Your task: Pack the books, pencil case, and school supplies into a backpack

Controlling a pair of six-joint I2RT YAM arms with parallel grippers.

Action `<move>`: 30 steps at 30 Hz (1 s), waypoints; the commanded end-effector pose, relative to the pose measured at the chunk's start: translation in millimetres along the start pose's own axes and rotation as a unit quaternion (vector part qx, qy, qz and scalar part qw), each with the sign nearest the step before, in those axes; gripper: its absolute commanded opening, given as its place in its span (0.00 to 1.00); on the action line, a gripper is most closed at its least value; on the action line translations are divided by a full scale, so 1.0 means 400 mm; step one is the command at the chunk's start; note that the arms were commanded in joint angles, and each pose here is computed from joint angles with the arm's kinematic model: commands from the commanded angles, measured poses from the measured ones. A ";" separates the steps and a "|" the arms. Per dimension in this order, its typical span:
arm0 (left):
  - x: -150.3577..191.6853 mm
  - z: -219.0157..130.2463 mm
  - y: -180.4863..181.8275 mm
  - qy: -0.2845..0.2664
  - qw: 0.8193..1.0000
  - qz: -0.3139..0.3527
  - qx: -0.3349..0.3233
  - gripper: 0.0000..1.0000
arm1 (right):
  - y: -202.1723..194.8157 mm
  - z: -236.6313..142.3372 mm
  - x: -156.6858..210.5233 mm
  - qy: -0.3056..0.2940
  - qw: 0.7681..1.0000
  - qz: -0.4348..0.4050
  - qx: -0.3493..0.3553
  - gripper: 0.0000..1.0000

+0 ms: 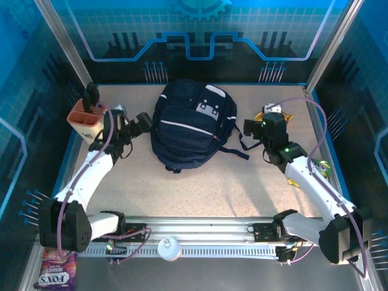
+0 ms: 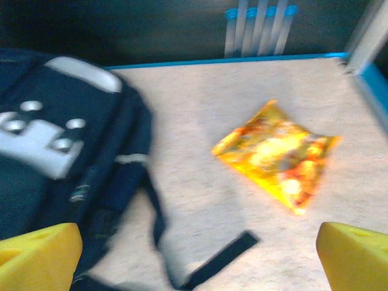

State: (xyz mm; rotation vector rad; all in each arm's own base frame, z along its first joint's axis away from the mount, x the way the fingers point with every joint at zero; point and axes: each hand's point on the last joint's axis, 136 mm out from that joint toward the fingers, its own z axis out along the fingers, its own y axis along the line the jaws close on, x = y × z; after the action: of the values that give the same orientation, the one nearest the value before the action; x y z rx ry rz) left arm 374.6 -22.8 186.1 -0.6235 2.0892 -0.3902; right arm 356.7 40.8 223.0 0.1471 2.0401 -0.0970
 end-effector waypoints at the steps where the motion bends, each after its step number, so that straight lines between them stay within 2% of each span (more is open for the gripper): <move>1: -0.037 -0.002 0.116 -0.098 0.989 0.065 -0.094 0.99 | -0.090 0.001 -0.031 -0.093 0.993 0.000 0.074 1.00; 4: -0.023 -0.009 0.161 -0.145 0.978 0.101 -0.107 0.99 | -0.126 0.012 0.016 -0.125 0.988 0.002 0.088 1.00; 6: -0.013 -0.016 0.188 -0.174 0.971 0.117 -0.115 0.99 | -0.146 0.036 0.067 -0.104 0.990 0.008 0.091 1.00; 9: 0.000 -0.012 0.204 -0.180 0.965 0.144 -0.121 0.99 | -0.158 0.080 0.136 -0.071 0.994 0.006 0.088 1.00; 13: 0.022 0.029 0.194 -0.176 0.961 0.191 -0.097 0.99 | -0.158 0.128 0.194 -0.056 0.994 -0.024 0.085 1.00; 18: 0.048 0.082 0.169 -0.163 0.964 0.206 -0.040 0.99 | -0.104 0.149 0.169 -0.118 0.991 -0.055 0.030 1.00; 24: 0.048 0.115 0.169 -0.160 0.963 0.218 -0.020 0.99 | -0.067 0.184 0.202 -0.124 0.990 -0.060 -0.019 1.00; 30: 0.061 0.152 0.180 -0.150 0.965 0.216 -0.021 0.99 | -0.053 0.210 0.222 -0.113 0.991 -0.066 -0.034 1.00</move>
State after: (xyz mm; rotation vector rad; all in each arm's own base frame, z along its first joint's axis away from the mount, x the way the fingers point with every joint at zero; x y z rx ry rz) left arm 382.0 23.0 87.5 -0.2511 1.9333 0.0270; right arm 378.3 14.0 94.1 -0.0244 1.8932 -0.1358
